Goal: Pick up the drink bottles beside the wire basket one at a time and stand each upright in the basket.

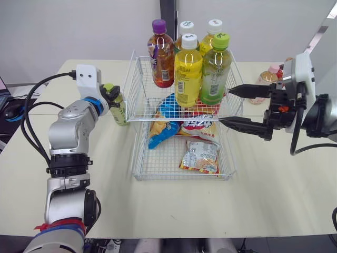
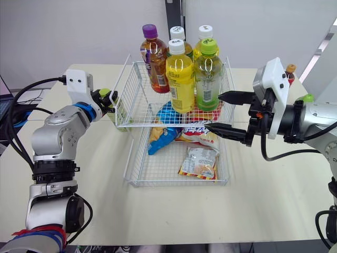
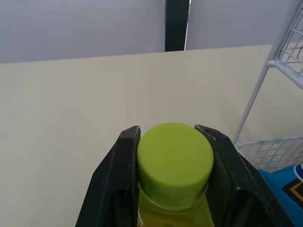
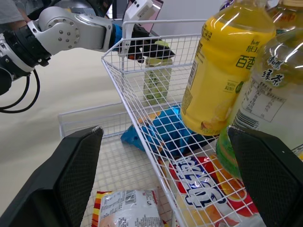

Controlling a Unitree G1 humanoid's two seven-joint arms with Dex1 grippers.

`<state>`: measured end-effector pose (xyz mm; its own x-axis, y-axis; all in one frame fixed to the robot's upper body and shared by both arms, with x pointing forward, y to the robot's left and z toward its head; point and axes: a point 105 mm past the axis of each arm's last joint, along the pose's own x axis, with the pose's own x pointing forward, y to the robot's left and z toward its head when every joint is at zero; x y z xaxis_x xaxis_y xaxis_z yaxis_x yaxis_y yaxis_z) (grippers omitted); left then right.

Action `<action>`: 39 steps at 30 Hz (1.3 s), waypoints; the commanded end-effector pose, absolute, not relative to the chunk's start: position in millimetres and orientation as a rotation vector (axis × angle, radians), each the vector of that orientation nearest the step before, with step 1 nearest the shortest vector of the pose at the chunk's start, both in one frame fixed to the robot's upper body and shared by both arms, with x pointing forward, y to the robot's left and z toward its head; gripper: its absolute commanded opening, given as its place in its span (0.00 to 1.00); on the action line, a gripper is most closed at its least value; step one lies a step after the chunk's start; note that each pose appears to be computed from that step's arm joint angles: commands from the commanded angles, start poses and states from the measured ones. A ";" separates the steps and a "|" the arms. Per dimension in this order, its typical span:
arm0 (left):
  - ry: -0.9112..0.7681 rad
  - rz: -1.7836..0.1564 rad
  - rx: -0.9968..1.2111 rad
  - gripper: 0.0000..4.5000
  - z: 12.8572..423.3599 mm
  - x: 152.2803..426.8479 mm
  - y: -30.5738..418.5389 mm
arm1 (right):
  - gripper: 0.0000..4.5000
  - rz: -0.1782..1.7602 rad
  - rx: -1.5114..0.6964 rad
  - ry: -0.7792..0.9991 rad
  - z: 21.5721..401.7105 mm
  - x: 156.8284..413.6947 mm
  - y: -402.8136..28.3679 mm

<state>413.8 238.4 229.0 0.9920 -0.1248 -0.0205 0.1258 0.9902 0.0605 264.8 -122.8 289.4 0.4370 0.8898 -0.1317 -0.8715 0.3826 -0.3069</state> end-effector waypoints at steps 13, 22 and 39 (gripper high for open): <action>-0.114 -0.153 0.154 0.31 299.0 369.1 255.0 | 1.00 1.104 -0.401 -0.144 305.3 260.8 -130.0; -0.167 -0.236 0.191 0.31 376.7 337.6 270.7 | 1.00 1.098 -0.431 -0.204 309.0 263.7 -132.5; -0.299 -0.628 0.179 0.31 474.1 295.4 239.2 | 1.00 1.154 -0.384 -0.187 326.0 259.9 -144.4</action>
<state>312.1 238.8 451.1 0.7967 -0.5866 0.1456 0.5575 0.8063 0.1979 267.1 -141.7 311.4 0.4033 0.9115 -0.0804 -0.8687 0.3538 -0.3468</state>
